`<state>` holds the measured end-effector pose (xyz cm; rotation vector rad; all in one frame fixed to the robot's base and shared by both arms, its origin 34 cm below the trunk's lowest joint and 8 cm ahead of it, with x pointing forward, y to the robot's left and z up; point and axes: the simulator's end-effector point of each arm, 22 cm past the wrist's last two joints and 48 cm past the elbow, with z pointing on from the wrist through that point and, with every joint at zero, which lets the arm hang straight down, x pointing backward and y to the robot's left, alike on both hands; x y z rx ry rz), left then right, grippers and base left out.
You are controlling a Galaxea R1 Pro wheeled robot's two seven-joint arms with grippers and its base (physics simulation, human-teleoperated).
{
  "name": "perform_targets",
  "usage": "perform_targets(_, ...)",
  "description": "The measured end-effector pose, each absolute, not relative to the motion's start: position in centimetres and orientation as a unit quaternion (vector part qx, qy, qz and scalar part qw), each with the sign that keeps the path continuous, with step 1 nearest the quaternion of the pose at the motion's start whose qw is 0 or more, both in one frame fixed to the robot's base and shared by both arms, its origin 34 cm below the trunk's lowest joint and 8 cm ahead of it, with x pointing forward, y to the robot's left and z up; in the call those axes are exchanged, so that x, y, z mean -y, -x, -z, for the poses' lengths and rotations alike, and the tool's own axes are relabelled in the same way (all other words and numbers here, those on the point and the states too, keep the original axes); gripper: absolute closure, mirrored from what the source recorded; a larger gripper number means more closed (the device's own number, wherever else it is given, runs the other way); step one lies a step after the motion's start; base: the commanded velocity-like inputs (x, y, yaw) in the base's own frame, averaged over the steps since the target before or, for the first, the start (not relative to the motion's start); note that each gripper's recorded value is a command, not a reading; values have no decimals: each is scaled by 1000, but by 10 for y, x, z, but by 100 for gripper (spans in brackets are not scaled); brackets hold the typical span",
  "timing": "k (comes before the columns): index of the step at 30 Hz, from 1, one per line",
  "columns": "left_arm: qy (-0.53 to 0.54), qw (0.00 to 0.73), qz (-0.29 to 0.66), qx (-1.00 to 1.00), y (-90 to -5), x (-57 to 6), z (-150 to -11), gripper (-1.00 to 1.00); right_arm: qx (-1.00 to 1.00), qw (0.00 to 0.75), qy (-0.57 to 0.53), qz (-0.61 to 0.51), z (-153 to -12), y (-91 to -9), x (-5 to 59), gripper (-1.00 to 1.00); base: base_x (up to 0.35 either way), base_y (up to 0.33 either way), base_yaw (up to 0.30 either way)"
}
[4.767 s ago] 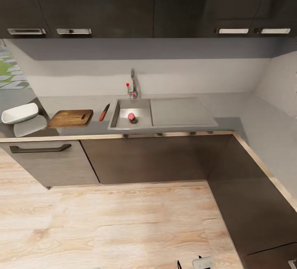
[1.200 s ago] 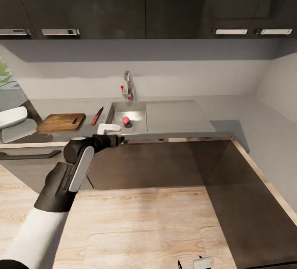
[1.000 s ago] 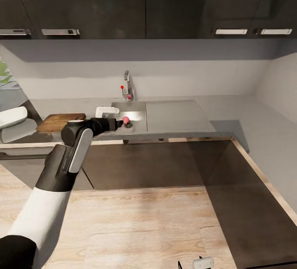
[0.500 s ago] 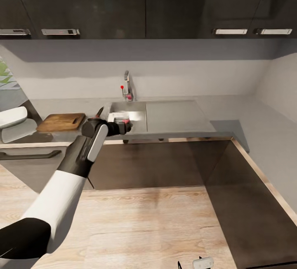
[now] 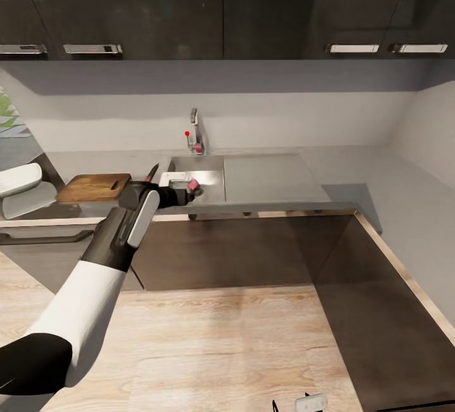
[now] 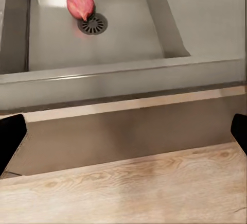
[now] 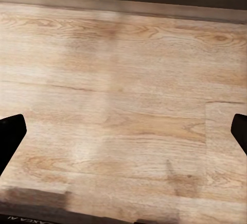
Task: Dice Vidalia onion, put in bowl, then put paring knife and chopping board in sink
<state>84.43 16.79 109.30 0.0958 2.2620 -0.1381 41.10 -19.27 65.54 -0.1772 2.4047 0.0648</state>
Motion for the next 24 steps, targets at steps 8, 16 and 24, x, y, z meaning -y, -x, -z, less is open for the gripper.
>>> perform_targets(8,-24,445,60,-893,-848,-179,-1114,-100,-931,357,69,-25,-655,-411,193,-100,0,0,0)
perform_targets(16,-16,447,62,-892,-849,-183,-1117,-100,-931,357,69,-25,-655,-411,193,-100,0,0,0)
perform_targets(24,-15,447,62,-892,-849,-184,-1116,-100,-931,357,69,-25,-655,-411,194,-100,0,0,0)
